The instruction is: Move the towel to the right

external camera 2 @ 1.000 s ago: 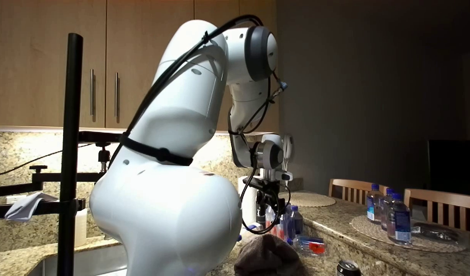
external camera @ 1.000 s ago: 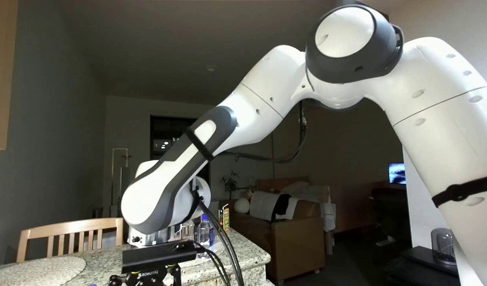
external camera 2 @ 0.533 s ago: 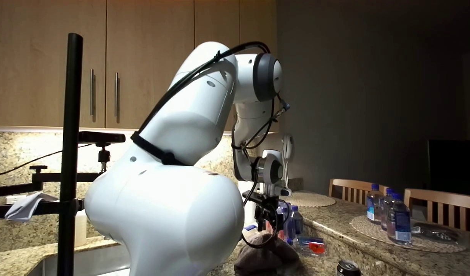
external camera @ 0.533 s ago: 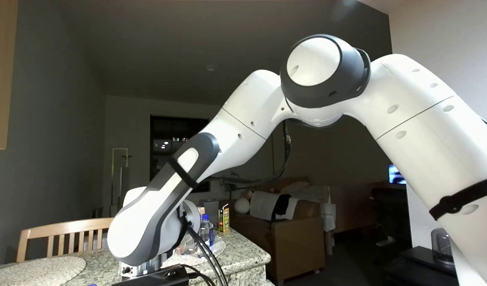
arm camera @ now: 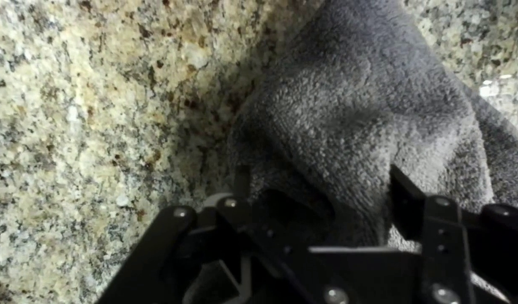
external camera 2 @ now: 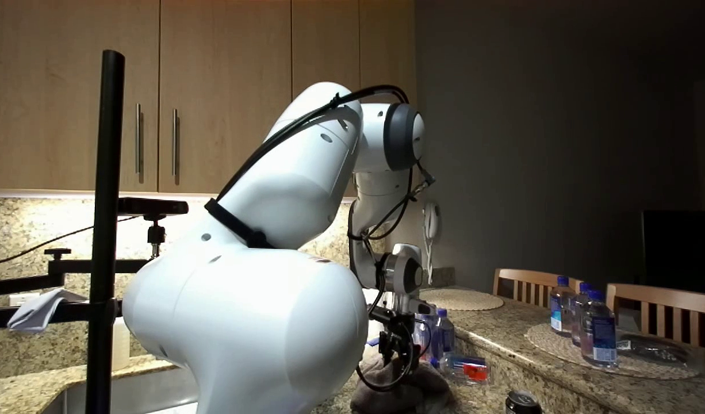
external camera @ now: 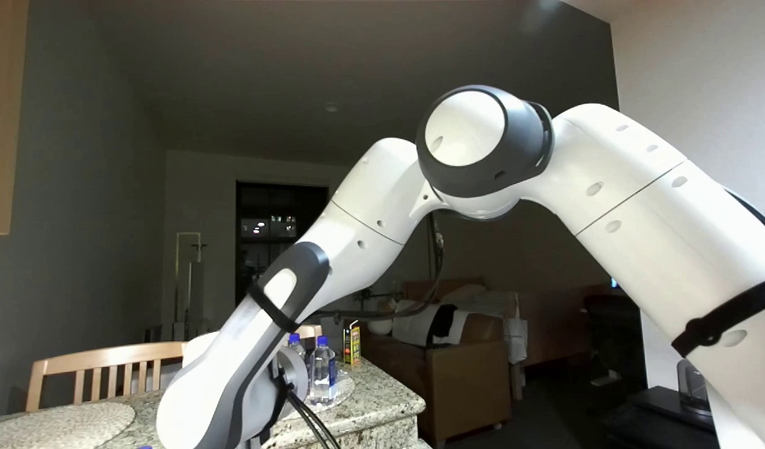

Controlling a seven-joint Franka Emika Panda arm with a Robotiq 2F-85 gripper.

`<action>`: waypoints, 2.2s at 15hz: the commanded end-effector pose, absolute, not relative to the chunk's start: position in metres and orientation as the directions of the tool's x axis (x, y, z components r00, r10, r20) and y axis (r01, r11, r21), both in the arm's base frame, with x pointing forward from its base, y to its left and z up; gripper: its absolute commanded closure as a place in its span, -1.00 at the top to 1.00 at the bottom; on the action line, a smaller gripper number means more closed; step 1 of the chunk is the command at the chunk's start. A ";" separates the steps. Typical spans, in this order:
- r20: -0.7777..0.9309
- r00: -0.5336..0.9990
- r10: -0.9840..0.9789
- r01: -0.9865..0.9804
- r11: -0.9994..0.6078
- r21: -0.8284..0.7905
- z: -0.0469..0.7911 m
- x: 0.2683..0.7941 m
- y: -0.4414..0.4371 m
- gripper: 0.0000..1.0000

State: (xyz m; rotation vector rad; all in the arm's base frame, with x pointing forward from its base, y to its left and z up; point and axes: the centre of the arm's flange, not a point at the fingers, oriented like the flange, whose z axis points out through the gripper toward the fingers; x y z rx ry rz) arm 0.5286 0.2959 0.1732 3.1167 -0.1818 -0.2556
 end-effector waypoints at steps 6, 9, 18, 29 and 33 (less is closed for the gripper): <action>-0.152 0.983 -0.104 -0.105 -0.994 0.002 0.165 0.528 0.305 -0.72; -0.160 0.983 -0.091 -0.090 -0.996 0.016 0.176 0.530 0.308 -0.86; -0.117 0.988 -0.106 -0.103 -0.994 0.029 0.256 0.544 0.296 -0.81; -0.019 0.994 -0.112 -0.110 -0.992 0.061 0.338 0.590 0.279 -0.81; 0.005 0.990 -0.142 -0.142 -0.987 0.080 0.355 0.608 0.261 -0.81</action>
